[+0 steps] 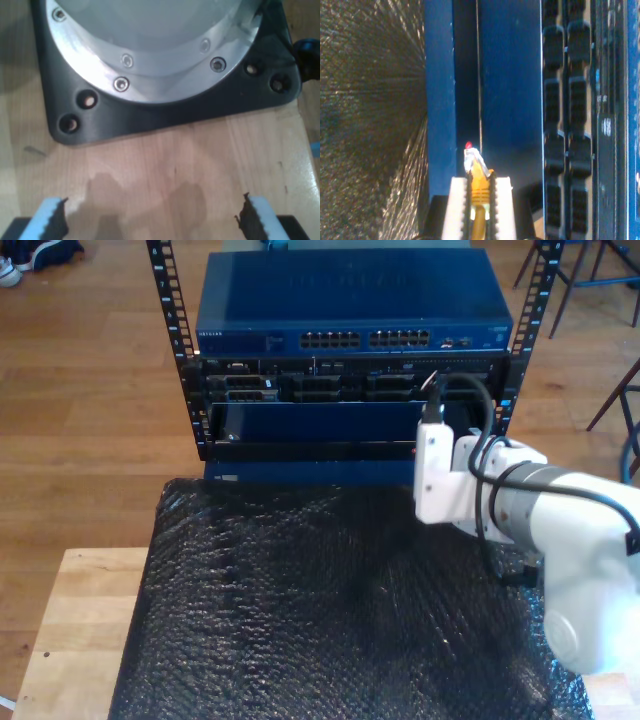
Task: Grab the cable and plug it in
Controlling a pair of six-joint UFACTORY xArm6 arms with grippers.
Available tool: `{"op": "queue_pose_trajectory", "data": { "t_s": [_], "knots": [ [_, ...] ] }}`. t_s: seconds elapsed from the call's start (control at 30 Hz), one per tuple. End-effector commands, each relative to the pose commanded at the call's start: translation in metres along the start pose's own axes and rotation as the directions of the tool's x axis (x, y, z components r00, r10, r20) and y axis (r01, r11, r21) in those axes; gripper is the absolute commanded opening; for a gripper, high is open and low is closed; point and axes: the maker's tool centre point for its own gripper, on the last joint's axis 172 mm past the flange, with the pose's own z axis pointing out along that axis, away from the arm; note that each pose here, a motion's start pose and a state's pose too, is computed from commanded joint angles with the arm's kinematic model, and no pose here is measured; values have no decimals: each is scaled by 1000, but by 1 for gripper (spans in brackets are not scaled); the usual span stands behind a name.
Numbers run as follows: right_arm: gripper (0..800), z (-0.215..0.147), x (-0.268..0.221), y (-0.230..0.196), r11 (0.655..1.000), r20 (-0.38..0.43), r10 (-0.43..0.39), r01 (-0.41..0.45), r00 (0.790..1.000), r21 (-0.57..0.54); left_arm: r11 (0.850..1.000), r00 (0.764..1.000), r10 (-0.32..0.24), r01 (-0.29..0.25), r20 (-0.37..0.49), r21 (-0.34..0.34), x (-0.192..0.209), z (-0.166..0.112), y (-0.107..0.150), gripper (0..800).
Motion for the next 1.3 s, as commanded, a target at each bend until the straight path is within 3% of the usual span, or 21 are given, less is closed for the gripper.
{"op": "queue_pose_trajectory", "data": {
  "t_s": [0.23, 0.63, 0.97, 1.3],
  "knots": [
    [0, 2, 0, 17, 999, -4, 1, -1, 1000, -35, 1000, 1000, 1, -1, 0, -1, 0, 0, 0, 800],
    [0, 36, 2, 45, 995, -25, 1, -3, 1000, -102, 1000, 1000, 1, -1, 0, -1, 0, 0, 0, 800],
    [0, 45, -13, 81, 967, -36, -2, -7, 999, -256, 1000, 1000, 1, -1, 0, -1, 0, 0, 0, 800],
    [0, 52, -34, 104, 943, -19, 1, -7, 1000, -332, 1000, 1000, 1, -1, 0, -1, 0, 0, 0, 800]
  ]
}}
